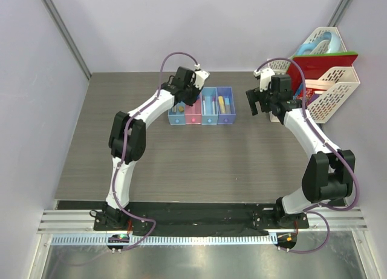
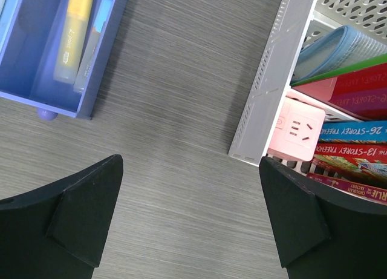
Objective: Sort the stationery into containers
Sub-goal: Place the stationery in the storage box.
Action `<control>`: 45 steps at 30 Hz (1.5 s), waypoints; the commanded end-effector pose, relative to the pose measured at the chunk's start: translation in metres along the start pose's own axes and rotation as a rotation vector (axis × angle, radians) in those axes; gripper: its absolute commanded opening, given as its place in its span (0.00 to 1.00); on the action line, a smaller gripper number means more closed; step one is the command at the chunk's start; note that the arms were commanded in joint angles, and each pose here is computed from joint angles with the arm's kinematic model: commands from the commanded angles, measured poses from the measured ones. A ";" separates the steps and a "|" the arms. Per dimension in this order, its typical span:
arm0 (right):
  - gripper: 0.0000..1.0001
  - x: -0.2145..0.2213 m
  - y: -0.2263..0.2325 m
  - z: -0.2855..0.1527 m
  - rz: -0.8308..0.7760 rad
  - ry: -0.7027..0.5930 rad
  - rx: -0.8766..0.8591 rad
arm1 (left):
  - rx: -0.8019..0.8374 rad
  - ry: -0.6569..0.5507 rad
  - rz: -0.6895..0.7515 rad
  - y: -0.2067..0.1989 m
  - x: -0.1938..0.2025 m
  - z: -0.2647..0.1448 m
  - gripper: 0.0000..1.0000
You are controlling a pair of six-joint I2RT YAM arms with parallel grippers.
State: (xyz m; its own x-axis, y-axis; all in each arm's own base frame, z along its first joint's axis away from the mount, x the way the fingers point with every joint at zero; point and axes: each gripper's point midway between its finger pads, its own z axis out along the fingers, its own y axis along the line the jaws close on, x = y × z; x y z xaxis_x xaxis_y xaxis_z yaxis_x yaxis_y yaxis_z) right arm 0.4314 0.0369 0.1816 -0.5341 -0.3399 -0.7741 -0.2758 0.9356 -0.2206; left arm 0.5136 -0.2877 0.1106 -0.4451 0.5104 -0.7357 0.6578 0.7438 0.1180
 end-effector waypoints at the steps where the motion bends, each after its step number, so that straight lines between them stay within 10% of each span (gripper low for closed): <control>1: 1.00 -0.027 -0.005 -0.017 0.009 -0.108 0.008 | -0.013 0.018 0.024 0.001 0.005 0.007 0.00; 14: 1.00 -0.029 -0.001 -0.025 0.007 -0.131 -0.012 | -0.043 0.052 0.037 0.006 0.020 0.034 0.01; 22: 1.00 -0.028 -0.002 -0.026 0.007 -0.129 -0.008 | -0.040 0.061 0.043 0.006 0.022 0.039 0.45; 45: 1.00 -0.004 0.034 0.012 0.087 -0.019 -0.152 | -0.152 -0.192 0.015 0.023 -0.084 -0.089 0.52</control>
State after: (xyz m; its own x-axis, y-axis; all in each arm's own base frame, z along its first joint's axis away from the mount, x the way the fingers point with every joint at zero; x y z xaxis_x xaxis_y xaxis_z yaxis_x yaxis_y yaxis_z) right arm 0.4265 0.0558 0.1709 -0.5393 -0.2963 -0.7883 -0.3329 0.9348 -0.1236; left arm 0.5203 -0.2896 0.1584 -0.3909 0.4899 -0.7792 0.6187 0.7667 0.1716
